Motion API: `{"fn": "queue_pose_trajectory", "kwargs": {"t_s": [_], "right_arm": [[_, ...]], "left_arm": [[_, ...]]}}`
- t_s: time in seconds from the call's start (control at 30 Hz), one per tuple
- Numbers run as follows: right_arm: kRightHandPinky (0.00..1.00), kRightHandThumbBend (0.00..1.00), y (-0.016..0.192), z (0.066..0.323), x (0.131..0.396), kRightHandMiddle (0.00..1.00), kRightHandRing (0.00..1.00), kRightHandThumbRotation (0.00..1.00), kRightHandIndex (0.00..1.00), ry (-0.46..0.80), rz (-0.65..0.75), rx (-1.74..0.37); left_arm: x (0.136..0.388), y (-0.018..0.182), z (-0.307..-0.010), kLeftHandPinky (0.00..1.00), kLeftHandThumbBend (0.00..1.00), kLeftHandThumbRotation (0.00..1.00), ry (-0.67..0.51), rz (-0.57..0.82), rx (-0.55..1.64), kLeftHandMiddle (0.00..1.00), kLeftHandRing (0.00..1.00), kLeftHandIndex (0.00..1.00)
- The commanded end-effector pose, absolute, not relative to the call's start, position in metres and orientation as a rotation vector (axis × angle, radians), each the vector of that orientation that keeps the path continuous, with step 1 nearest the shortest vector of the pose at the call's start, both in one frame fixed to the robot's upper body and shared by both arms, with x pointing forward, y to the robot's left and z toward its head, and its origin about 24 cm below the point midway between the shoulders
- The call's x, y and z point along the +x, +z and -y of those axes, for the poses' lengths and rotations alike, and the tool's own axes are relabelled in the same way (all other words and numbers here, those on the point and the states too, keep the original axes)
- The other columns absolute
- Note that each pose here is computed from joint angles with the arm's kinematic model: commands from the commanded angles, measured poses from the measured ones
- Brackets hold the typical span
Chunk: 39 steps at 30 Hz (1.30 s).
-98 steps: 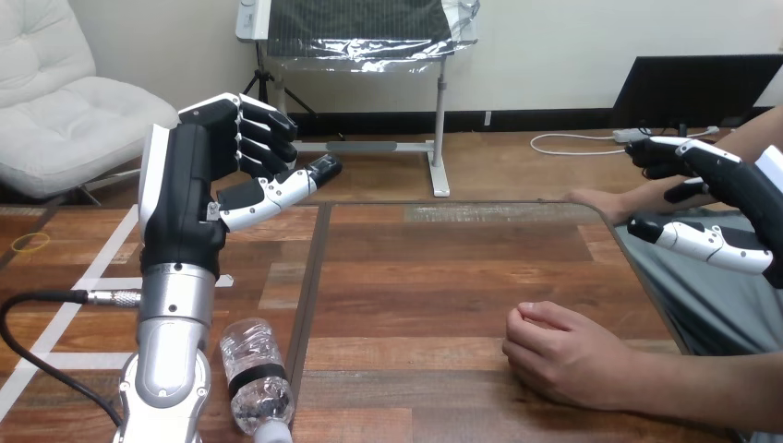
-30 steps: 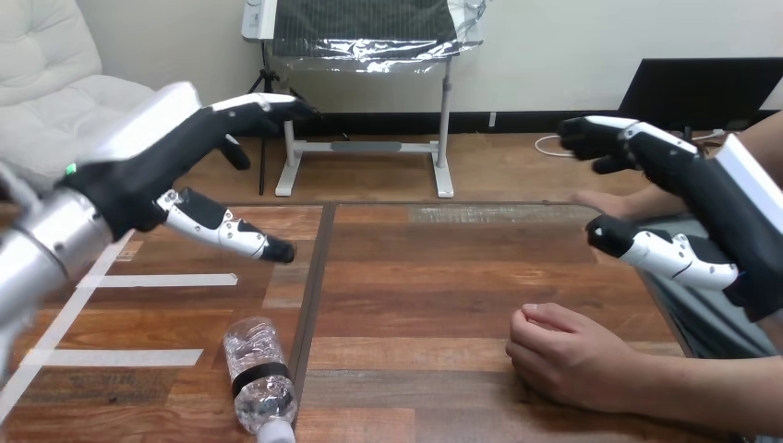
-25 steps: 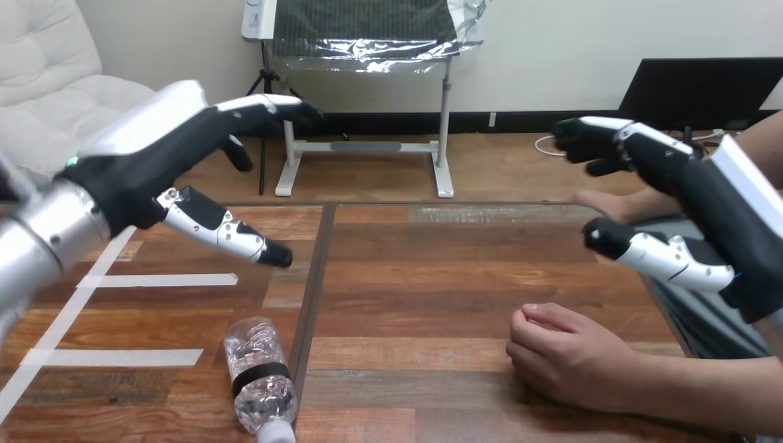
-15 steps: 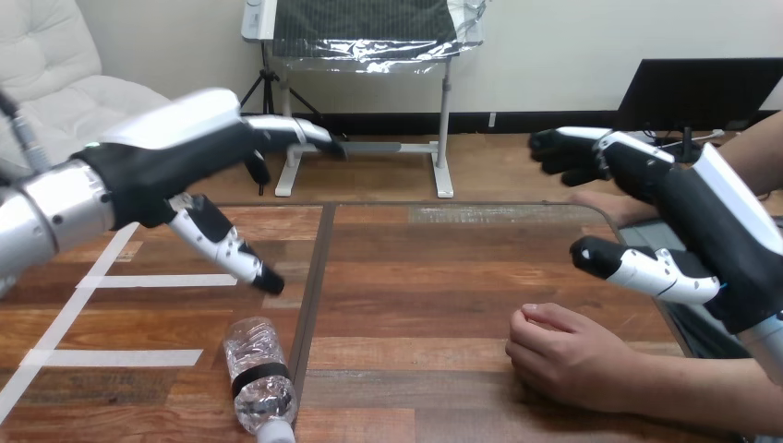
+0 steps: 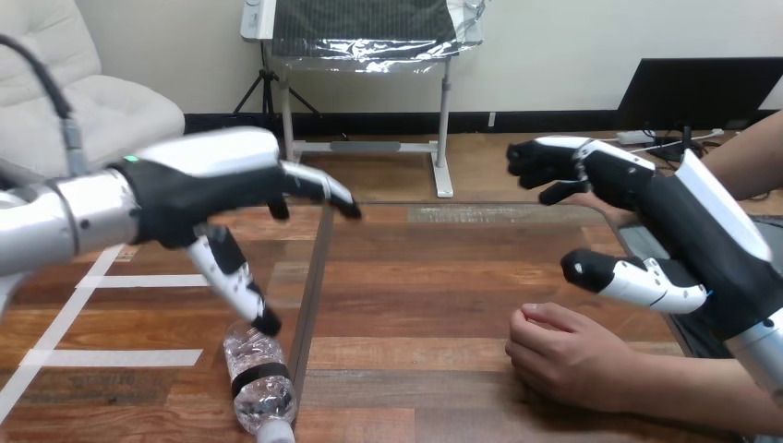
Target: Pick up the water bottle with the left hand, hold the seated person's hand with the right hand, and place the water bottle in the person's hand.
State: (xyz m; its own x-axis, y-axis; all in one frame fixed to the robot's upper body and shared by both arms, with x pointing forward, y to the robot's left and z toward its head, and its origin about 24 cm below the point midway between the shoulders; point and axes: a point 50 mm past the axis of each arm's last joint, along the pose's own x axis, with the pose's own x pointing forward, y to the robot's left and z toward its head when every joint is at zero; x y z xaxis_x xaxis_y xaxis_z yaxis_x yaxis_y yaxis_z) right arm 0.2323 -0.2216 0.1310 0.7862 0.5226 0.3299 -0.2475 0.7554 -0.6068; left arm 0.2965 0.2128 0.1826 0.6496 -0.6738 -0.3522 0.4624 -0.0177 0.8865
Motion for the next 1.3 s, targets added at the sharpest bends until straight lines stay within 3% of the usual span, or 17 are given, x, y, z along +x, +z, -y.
{"fn": "queue_pose_trajectory", "kwargs": {"t_s": [0.0,0.7,1.27], "right_arm": [[0.67,0.96,0.145,0.218,0.234,0.79,0.76,0.84,0.79,0.442,0.574,-0.56],[0.68,0.95,0.146,0.221,0.236,0.79,0.76,0.83,0.79,0.445,0.57,-0.568],[0.69,0.92,0.145,0.223,0.236,0.79,0.77,0.83,0.8,0.441,0.57,-0.56]], "left_arm": [[0.3,0.199,-0.209,0.74,1.0,0.01,-0.93,0.23,1.355,0.87,0.87,0.82],[0.296,0.186,-0.196,0.71,1.0,0.0,-1.066,0.211,1.459,0.84,0.82,0.8],[0.29,0.173,-0.189,0.78,1.0,0.04,-1.115,0.228,1.564,0.85,0.83,0.81]]}}
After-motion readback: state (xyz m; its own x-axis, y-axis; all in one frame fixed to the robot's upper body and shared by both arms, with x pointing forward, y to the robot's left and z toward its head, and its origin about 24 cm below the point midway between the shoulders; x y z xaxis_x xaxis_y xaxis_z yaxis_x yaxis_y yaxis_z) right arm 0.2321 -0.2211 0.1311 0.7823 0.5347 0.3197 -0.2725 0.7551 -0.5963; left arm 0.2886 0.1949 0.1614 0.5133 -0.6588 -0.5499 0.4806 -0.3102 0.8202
